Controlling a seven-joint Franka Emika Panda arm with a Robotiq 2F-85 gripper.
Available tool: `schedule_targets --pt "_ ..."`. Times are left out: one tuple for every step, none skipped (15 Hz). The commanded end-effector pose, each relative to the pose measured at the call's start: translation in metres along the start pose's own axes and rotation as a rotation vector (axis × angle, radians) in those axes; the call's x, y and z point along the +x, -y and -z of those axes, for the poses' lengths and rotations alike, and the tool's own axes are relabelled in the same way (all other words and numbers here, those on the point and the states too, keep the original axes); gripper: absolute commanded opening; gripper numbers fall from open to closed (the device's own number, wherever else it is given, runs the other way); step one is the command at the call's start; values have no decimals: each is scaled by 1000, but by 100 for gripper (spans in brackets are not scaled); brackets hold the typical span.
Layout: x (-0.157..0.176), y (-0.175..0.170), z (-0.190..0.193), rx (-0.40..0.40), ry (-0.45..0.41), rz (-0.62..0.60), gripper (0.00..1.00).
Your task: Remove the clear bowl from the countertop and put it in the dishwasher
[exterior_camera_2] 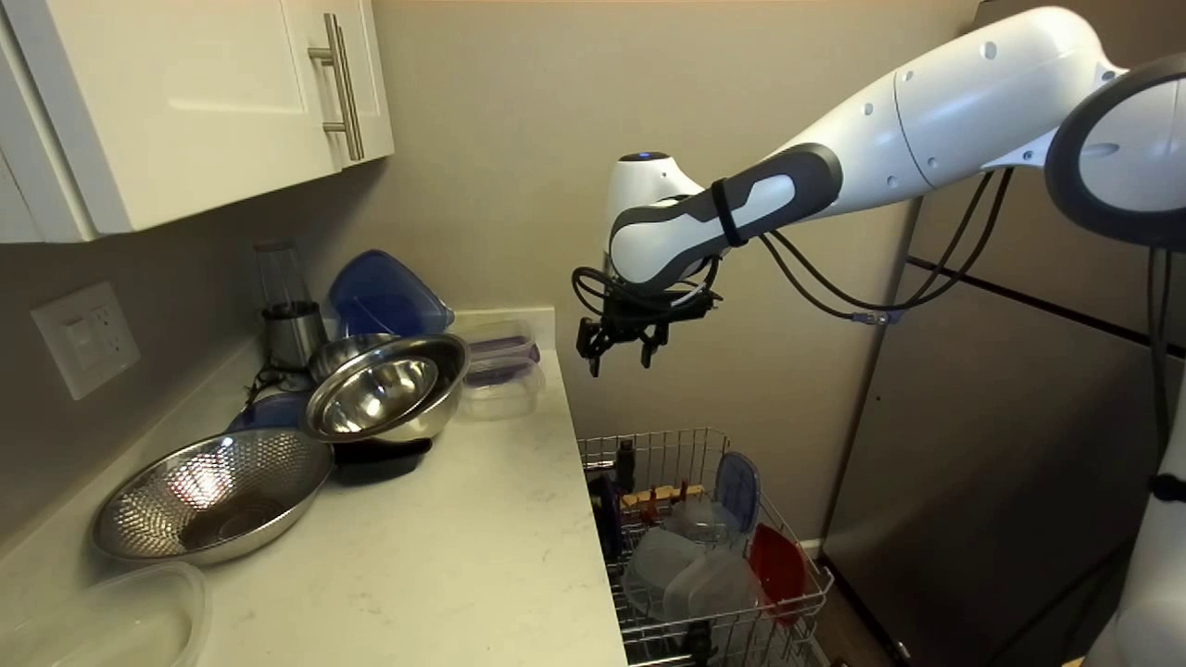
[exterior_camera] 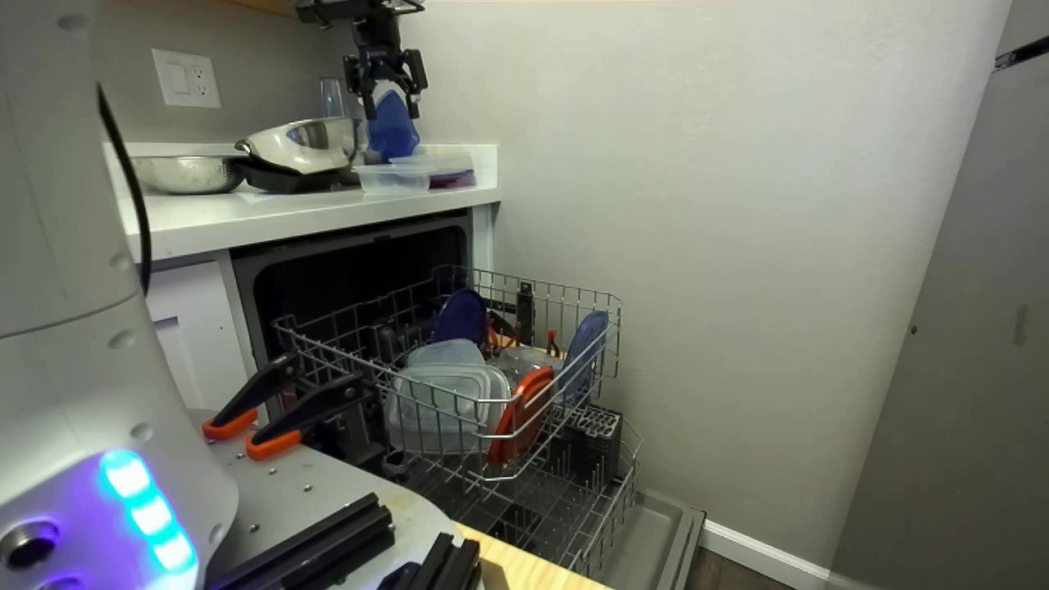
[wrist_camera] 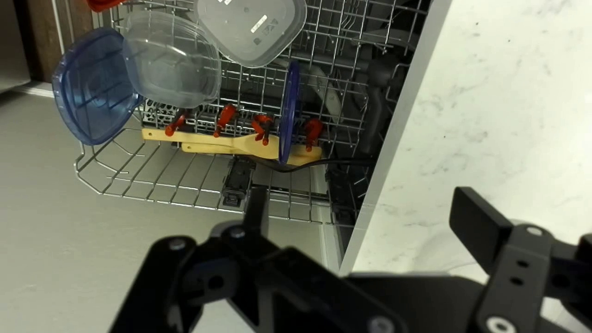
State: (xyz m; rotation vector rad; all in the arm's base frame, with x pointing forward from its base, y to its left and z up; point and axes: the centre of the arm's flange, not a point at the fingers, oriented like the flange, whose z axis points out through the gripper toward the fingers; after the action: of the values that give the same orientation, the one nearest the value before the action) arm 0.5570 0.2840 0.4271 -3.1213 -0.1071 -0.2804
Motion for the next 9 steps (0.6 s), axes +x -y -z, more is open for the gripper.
schedule_targets --pt "0 0 0 0 0 0 100" --pt "0 0 0 0 0 0 100" --pt "0 0 0 0 0 0 100" --pt "0 0 0 0 0 0 100" --pt "0 0 0 0 0 0 100" --pt "0 0 0 0 0 0 100" --pt "0 0 0 0 0 0 100" --pt "12 2 -8 -9 3 1 100" --pt "33 9 -20 2 -12 6 100"
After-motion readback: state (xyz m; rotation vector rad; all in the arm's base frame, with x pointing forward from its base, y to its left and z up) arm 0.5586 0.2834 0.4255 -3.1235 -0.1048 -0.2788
